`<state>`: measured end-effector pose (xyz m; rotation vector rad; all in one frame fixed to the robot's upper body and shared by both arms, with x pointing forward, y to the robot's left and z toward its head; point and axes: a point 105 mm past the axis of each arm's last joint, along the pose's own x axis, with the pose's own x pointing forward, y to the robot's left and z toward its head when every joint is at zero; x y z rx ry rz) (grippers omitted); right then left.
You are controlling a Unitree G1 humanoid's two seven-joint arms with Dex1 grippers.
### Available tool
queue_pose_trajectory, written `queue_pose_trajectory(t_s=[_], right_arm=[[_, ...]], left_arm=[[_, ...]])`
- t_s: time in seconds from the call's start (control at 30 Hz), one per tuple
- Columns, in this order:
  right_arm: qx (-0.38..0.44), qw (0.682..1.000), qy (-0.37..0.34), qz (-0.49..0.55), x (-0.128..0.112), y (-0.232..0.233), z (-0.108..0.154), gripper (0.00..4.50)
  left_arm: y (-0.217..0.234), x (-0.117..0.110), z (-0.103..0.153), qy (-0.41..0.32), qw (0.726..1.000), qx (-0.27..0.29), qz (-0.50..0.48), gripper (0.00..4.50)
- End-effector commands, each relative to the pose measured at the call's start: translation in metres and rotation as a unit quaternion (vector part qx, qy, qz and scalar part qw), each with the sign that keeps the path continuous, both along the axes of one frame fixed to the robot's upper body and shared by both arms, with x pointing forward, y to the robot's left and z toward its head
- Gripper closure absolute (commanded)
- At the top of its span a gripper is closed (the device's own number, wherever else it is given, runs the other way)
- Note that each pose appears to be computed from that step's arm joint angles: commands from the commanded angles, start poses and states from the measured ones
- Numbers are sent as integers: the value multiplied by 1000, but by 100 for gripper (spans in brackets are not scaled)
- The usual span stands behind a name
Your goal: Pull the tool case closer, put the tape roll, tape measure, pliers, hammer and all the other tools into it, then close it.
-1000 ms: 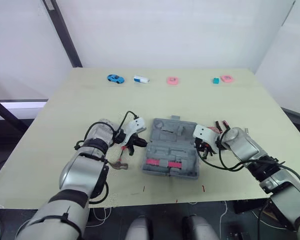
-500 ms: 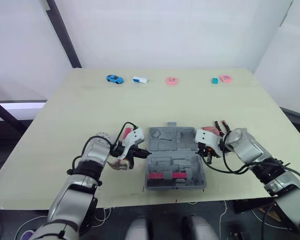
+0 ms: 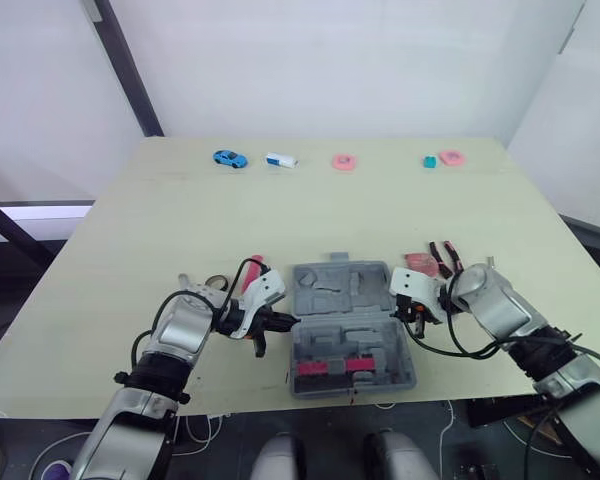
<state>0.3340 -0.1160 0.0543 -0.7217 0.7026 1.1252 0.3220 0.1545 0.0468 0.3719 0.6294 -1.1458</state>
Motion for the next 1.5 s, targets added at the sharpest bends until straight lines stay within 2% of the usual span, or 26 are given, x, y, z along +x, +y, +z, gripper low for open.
queue_pose_trajectory(t_s=[0.03,1.27,1.5], right_arm=[[21,1000,-8,11,-2,10,8,449],[22,1000,1,7,-12,9,5,449],[23,1000,7,8,-17,9,4,449]], left_arm=[[0,-1,0,-8,1000,5,-6,446],[5,-17,-6,1,1000,14,-3,446],[2,-26,-6,9,1000,12,-13,446]])
